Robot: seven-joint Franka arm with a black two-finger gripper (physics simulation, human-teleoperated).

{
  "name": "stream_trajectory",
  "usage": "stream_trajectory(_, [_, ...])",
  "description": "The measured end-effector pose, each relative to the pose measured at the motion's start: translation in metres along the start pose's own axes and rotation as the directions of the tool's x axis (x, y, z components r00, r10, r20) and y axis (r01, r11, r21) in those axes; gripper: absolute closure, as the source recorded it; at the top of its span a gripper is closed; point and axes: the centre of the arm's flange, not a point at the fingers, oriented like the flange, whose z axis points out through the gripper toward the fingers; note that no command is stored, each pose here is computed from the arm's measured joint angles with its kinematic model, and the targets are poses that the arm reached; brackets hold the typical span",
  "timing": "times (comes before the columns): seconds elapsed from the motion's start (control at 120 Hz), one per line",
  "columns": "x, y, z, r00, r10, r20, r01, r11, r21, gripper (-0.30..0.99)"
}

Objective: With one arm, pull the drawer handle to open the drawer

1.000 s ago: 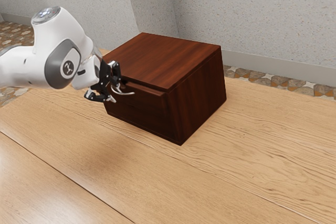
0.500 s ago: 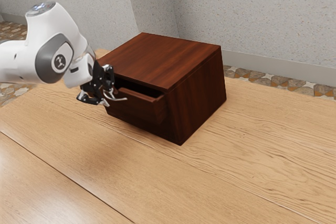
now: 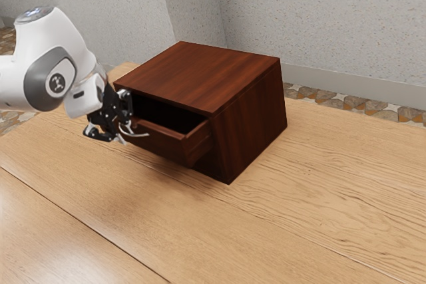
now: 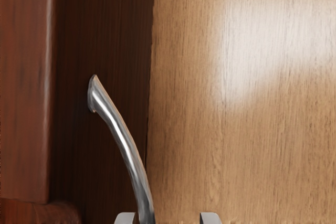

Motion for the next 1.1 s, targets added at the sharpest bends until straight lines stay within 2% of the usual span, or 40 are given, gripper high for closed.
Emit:
stream_trajectory(0.733, [0.005,0.055,-0.018,1.000,-0.013,-0.003,0.013,1.000,-0.001,0.62])
stream_trajectory(1.017, [0.004,0.079,-0.028,1.000,-0.028,-0.010,0.028,0.999,0.019,0.70])
stream_trajectory(1.1, [0.012,0.085,-0.026,1.000,-0.014,-0.014,0.014,1.000,0.010,0.66])
